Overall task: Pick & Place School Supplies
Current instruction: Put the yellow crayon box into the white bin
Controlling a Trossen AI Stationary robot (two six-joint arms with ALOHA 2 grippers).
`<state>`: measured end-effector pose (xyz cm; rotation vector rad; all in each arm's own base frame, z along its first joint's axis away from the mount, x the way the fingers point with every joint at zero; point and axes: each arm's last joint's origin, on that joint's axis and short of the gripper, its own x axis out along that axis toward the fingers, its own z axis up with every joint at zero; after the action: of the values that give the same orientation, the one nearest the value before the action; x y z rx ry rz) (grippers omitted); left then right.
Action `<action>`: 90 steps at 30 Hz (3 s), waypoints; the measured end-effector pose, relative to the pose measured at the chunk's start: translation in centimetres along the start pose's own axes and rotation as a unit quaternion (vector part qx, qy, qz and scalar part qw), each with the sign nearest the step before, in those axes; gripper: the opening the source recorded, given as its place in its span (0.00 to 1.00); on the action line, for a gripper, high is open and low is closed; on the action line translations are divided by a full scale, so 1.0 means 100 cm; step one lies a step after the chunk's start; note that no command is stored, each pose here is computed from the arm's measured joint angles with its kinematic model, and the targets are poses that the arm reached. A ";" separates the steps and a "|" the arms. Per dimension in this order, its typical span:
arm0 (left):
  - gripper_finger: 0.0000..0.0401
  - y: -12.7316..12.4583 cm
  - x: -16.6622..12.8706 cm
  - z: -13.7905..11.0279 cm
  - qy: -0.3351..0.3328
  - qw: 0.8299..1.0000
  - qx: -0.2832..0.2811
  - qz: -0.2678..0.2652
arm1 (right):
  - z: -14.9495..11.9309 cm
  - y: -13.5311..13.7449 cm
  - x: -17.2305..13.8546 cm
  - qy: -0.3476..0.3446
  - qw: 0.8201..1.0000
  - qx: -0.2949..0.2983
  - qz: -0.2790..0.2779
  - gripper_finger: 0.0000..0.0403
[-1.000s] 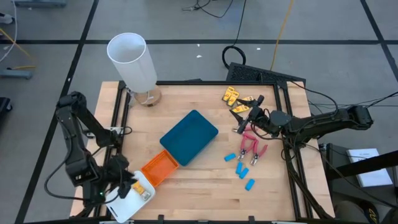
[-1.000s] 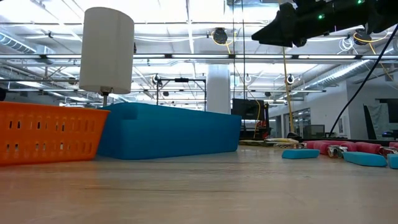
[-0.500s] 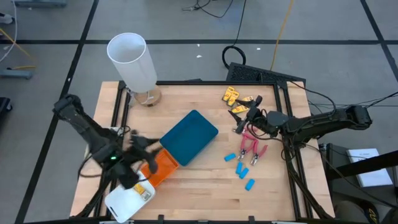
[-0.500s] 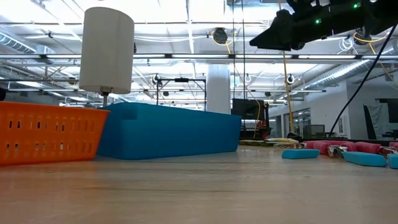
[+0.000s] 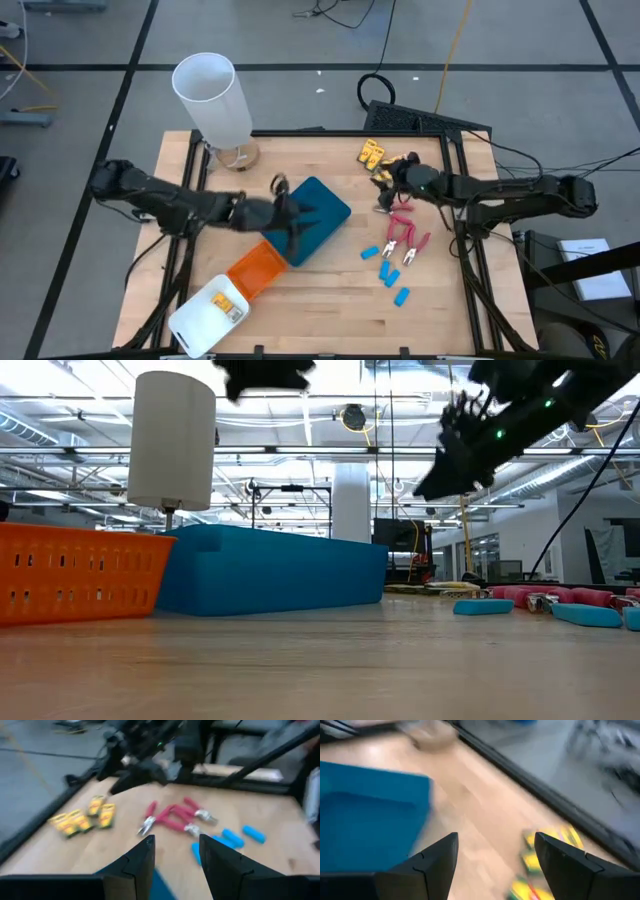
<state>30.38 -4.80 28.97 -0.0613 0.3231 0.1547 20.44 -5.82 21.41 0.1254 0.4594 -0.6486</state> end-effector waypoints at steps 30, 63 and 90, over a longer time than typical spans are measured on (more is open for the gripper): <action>0.39 0.132 0.007 -0.044 -0.194 0.979 -0.046 0.050 | -0.035 -0.140 0.098 0.256 0.947 0.182 -0.063 0.63; 0.39 0.126 0.010 -0.052 -0.148 0.988 -0.033 0.043 | -0.024 -0.051 0.048 0.273 0.931 -0.190 0.151 0.63; 0.39 0.126 0.011 -0.054 -0.138 0.989 -0.032 0.045 | -0.066 -0.085 0.051 0.288 0.937 -0.181 0.072 0.63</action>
<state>27.68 7.33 23.05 -0.0879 0.0443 0.2595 16.34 -13.72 13.50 -0.0052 1.1188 -0.3634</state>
